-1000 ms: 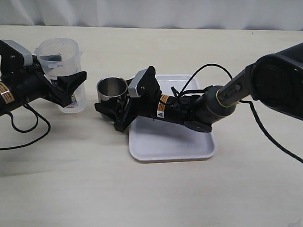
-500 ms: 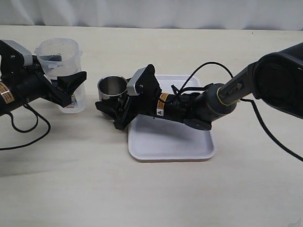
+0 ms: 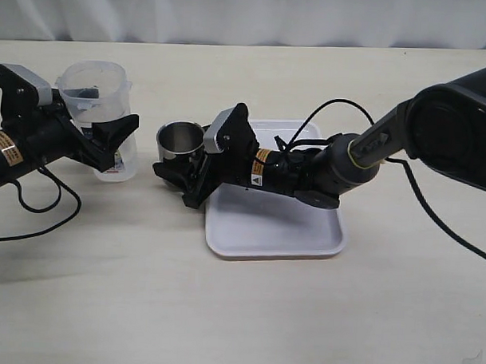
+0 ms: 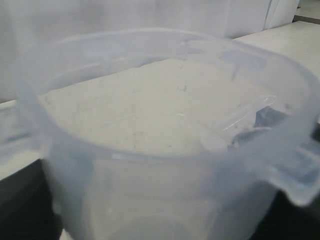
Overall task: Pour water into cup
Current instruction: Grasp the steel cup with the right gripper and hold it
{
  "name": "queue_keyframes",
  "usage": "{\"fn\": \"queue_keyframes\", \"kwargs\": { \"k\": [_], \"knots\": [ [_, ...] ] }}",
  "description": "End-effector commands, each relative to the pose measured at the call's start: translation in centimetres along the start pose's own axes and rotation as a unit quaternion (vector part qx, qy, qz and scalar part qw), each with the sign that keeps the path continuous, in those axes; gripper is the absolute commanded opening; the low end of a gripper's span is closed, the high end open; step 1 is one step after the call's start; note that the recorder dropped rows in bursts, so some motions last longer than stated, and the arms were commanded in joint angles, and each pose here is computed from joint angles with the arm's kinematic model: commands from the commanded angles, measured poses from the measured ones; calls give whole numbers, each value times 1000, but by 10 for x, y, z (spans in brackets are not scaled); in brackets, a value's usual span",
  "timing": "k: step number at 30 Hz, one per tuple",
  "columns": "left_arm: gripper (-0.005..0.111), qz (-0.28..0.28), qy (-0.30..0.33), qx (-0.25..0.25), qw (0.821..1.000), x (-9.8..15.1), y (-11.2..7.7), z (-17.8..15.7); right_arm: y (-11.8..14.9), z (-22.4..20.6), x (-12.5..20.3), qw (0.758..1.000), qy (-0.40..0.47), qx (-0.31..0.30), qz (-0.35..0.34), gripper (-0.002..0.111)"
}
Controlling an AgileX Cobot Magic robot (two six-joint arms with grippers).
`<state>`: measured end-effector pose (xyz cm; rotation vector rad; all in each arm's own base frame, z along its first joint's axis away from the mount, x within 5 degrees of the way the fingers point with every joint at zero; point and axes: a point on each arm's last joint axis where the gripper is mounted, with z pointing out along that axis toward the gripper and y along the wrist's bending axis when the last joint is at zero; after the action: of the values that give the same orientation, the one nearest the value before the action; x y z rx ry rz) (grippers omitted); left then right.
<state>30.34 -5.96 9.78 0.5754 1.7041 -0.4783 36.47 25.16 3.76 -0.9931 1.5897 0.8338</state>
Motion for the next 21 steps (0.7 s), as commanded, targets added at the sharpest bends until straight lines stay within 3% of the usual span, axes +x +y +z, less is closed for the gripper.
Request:
{"fn": "queue_keyframes", "kwargs": {
  "k": [1, 7, 13, 21],
  "knots": [
    [0, -1, -7, 1, 1000, -2, 0, 1, -1, -1, 9, 999, 37, 8, 3, 27],
    [0, -1, -7, 1, 1000, -2, 0, 1, 1, -1, 5, 999, 37, -2, -8, 25],
    [0, -1, -7, 1, 1000, -2, 0, 1, 0, -1, -2, 999, 31, -1, -13, 5],
    [0, -1, -7, 1, 1000, -2, 0, 1, 0, -1, -1, 999, 36, 0, -18, 4]
  ]
}}
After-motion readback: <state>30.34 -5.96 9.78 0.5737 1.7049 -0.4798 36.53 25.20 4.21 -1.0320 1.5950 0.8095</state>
